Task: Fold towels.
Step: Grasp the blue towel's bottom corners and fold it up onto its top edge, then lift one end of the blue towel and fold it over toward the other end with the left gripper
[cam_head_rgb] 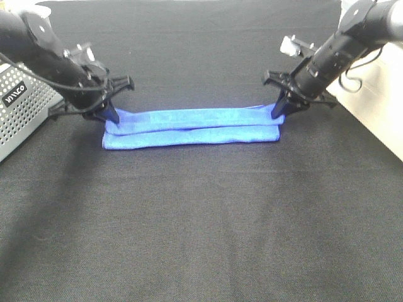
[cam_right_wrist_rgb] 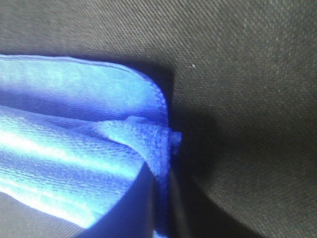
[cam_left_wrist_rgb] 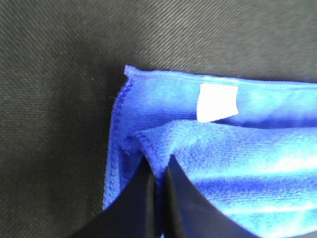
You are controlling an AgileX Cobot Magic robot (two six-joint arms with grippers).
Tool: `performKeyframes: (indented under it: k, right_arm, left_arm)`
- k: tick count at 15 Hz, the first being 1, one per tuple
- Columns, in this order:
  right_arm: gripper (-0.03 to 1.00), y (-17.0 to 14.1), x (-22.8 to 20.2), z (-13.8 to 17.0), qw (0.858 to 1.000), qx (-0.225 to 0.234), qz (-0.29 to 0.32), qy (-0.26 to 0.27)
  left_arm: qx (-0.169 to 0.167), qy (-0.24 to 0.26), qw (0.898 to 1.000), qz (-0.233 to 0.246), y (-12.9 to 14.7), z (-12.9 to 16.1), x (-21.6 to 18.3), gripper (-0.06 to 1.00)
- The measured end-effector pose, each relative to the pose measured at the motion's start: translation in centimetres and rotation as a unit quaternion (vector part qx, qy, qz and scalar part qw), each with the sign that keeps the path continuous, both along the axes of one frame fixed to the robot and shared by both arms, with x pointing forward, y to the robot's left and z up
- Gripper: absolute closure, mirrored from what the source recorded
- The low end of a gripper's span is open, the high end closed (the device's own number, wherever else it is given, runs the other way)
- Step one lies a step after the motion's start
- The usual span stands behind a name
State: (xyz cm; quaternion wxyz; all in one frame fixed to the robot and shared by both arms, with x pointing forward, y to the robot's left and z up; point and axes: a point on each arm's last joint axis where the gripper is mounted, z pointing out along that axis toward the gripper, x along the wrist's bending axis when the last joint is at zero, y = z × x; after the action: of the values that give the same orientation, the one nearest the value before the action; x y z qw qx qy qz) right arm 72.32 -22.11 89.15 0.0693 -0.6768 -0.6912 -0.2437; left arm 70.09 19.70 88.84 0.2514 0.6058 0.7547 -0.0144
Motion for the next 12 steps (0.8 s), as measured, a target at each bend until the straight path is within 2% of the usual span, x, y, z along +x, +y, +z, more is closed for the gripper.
performKeyframes:
  k: [1,2,3,4,5,6,7,9,12]
  right_arm:
    - [0.82,0.0,0.0,0.0,1.000,0.000,0.000,-0.001]
    - [0.68,0.0,0.1,0.2,1.000,0.002,0.001,0.000]
    - [0.42,0.1,-0.1,0.3,1.000,0.008,-0.001,0.014]
    - [0.31,0.1,-0.2,0.5,1.000,0.010,0.001,0.019]
    - [0.25,0.1,-0.4,0.8,1.000,0.012,0.004,0.023]
    - [0.23,0.1,-0.5,1.5,1.000,0.010,0.010,0.024]
    - [0.21,0.0,-0.7,2.5,1.000,0.006,0.016,0.020]
    - [0.21,0.0,-0.8,3.2,1.000,0.002,0.019,0.013]
    - [0.21,-0.1,-0.8,3.3,1.000,-0.001,0.021,0.013]
  left_arm:
    - [-0.003,-0.001,1.000,0.002,0.0,0.0,0.0,0.87]
    - [-0.007,-0.003,1.000,0.006,-0.1,0.1,0.1,0.77]
    - [-0.009,-0.002,1.000,0.007,-0.1,0.1,0.1,0.51]
    - [-0.009,0.000,1.000,0.007,-0.1,0.1,0.1,0.31]
    - [-0.008,0.003,1.000,0.005,0.0,0.1,0.0,0.18]
    - [-0.002,0.006,1.000,0.001,0.2,0.0,0.0,0.11]
    - [0.015,0.009,1.000,-0.013,0.4,-0.1,-0.2,0.09]
    - [0.019,0.009,1.000,-0.014,0.6,-0.2,-0.1,0.08]
    - [0.008,0.013,1.000,-0.004,0.4,-1.2,0.1,0.08]
